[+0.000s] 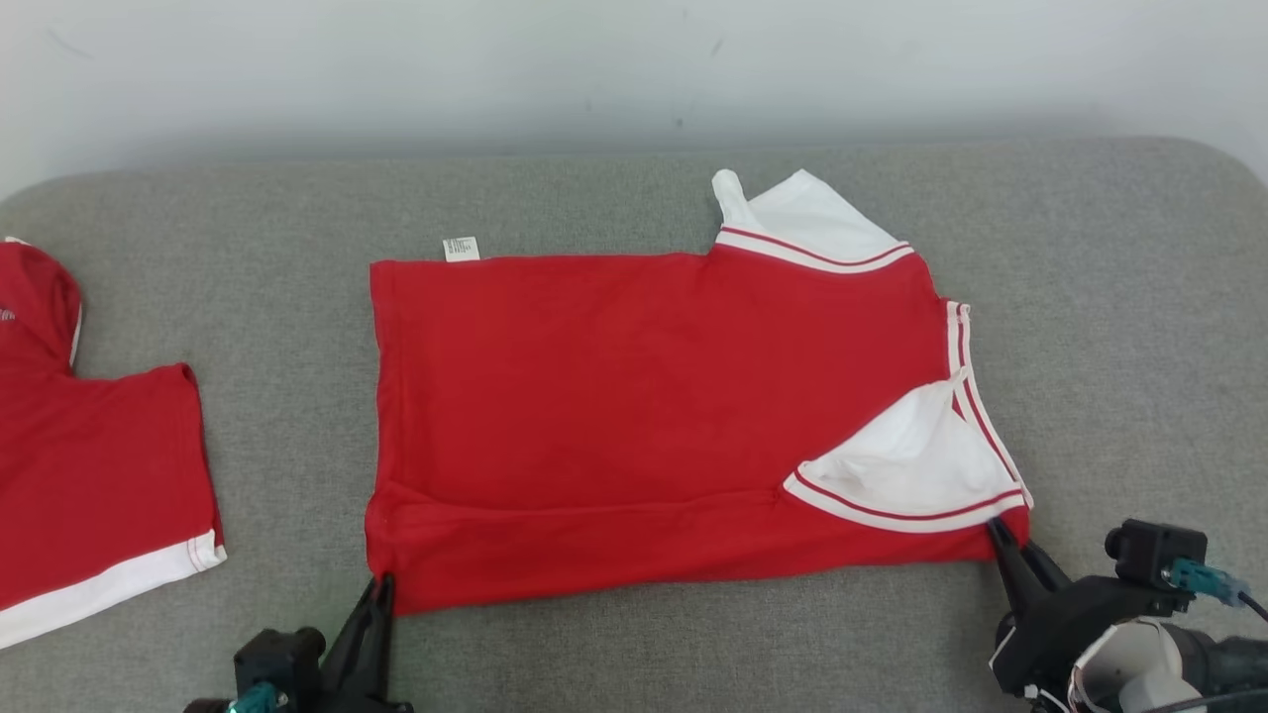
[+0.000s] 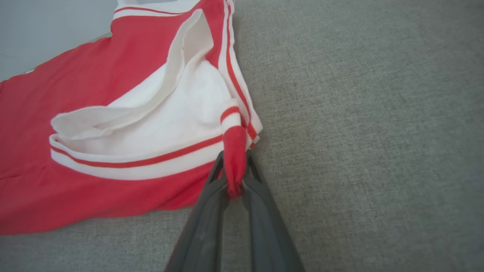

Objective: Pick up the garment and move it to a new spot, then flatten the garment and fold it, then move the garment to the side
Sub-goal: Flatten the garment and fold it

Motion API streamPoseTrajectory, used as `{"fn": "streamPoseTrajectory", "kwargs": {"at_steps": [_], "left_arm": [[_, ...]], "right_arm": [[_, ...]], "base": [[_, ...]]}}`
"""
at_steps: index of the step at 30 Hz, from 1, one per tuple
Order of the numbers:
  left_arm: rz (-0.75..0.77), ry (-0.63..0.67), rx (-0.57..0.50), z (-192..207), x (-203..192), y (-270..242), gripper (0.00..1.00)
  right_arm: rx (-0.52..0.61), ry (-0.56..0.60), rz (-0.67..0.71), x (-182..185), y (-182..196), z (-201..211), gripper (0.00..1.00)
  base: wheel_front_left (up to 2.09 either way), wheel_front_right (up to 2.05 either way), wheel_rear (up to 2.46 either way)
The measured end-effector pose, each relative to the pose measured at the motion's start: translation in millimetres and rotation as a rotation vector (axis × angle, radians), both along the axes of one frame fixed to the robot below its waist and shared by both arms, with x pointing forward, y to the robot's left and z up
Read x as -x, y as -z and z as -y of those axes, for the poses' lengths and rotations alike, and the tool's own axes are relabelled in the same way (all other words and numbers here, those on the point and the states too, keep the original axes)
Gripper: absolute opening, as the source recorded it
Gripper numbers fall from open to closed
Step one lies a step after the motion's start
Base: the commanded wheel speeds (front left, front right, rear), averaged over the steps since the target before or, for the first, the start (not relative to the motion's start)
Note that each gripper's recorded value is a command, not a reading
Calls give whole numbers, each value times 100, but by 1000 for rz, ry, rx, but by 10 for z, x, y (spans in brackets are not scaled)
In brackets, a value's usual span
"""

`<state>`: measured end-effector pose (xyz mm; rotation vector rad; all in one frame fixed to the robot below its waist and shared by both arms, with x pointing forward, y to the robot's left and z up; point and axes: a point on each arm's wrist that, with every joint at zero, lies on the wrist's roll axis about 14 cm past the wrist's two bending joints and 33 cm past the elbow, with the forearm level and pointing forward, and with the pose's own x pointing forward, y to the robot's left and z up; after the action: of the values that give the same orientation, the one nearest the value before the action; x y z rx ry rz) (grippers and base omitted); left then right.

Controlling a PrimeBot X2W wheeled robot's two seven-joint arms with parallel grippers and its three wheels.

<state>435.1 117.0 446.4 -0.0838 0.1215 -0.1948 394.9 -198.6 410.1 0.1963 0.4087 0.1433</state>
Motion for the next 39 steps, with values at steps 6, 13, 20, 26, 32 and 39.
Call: {"fn": "streamPoseTrajectory", "kwargs": {"at_steps": [6, 13, 20, 26, 32, 39], "left_arm": [[20, -7, 18, 15, 223, -76, 0], [8, -20, 27, -7, 505, -41, 0], [-22, -24, 33, 6, 626, 23, 0], [-11, -25, 34, 10, 638, -19, 65], [14, -42, 21, -44, 633, -86, 100], [100, -73, 37, -105, 585, -353, 100]], "right_arm": [[-38, 40, 22, 215, -79, 81, 0], [-54, 61, -14, 574, -80, 121, 0], [-92, 75, -65, 802, -86, 21, 0], [-109, 110, -58, 864, -116, 45, 81], [-92, 125, 51, 783, -320, 78, 100], [-60, 83, 210, 650, -616, -34, 100]], "base": [[0, 0, 0], [0, 0, 0], [0, 0, 0], [0, 0, 0], [0, 0, 0], [0, 0, 0]]}}
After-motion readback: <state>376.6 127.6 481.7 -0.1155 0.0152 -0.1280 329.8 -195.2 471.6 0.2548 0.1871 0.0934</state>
